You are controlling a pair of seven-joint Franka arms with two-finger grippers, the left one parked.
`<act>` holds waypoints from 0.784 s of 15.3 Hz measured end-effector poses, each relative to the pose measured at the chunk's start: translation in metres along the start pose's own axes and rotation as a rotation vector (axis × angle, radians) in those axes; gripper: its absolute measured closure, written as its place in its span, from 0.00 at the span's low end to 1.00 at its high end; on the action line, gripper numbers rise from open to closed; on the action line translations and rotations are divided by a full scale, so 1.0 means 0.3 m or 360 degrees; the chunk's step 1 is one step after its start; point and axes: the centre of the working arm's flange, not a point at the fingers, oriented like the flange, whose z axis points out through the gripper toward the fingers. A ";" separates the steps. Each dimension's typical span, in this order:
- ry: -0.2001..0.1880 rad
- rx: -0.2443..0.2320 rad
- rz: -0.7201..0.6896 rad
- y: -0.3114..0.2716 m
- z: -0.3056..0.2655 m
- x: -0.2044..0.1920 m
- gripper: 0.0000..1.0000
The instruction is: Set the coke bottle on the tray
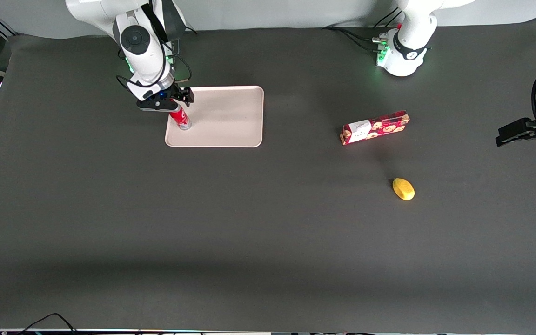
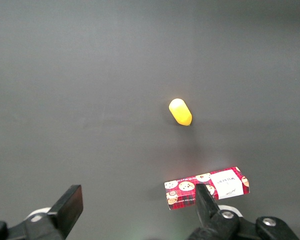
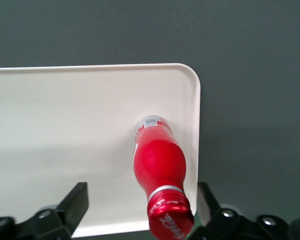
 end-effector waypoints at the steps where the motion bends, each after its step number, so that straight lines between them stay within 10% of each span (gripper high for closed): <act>1: 0.0003 0.0000 -0.0003 -0.004 -0.003 0.000 0.00; 6: -0.0032 0.0006 -0.0013 -0.028 -0.091 0.022 0.00; 12: 0.0097 -0.0011 0.0005 0.122 -0.447 0.238 0.00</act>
